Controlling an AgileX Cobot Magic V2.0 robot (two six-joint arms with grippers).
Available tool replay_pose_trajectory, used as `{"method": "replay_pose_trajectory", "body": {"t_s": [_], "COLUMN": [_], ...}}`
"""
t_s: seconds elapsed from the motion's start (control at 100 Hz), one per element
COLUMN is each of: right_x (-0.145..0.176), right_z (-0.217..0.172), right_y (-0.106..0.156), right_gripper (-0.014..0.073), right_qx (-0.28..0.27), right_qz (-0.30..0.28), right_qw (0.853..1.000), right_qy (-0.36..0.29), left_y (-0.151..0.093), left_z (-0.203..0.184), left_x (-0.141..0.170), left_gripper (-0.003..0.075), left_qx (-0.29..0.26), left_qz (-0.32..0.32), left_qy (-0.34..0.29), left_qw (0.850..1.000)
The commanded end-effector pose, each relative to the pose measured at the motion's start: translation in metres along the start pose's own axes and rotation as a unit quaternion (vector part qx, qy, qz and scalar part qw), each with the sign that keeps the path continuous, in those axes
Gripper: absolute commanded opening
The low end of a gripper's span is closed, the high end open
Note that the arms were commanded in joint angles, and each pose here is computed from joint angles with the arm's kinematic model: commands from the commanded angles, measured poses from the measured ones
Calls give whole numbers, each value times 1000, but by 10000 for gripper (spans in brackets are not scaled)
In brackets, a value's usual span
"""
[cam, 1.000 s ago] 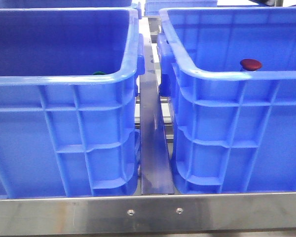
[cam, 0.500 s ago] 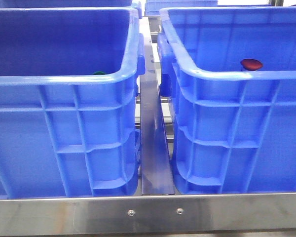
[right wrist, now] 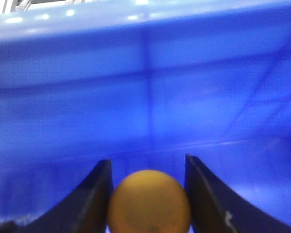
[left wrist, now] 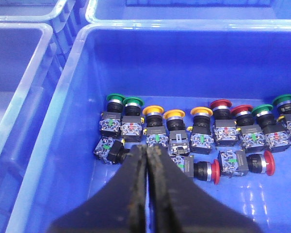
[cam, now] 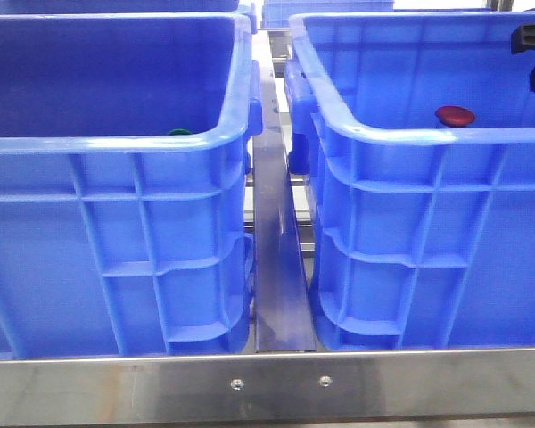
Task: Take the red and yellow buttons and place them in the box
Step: 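Close the right gripper on the yellow button held by the left gripper, then lower the yellow button into the bin beside the red one, open right gripper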
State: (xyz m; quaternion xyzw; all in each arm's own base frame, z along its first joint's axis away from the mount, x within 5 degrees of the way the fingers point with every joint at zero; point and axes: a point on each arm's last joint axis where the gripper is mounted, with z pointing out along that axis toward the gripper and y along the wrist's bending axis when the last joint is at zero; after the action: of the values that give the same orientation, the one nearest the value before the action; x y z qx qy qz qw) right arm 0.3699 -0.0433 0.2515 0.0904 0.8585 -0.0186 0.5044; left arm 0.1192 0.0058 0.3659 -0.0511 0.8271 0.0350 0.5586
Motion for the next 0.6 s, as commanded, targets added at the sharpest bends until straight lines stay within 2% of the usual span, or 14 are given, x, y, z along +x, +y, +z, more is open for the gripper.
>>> {"method": "replay_pose_trajectory", "body": {"t_s": [0.0,0.37,0.59], "right_x": [-23,-13,-2], "right_z": [-7,18,19], "right_y": [0,2,3], "right_gripper": [183,183,183], "right_qx": [-2,-13,-22], "right_qz": [1,2,26], "right_qw": [999,1000,999], "right_qy": [-36,-11,7], "left_y": [-2,-2,-2], "left_z": [-5,-5,-5], "left_x": [-14,-14,-14], "left_gripper": [-20,-20,-20], "left_qx": [12,12,12], "left_qz": [1,1,1], "left_qy": [-51,-51,-51], "left_qw": [999,999,999]}}
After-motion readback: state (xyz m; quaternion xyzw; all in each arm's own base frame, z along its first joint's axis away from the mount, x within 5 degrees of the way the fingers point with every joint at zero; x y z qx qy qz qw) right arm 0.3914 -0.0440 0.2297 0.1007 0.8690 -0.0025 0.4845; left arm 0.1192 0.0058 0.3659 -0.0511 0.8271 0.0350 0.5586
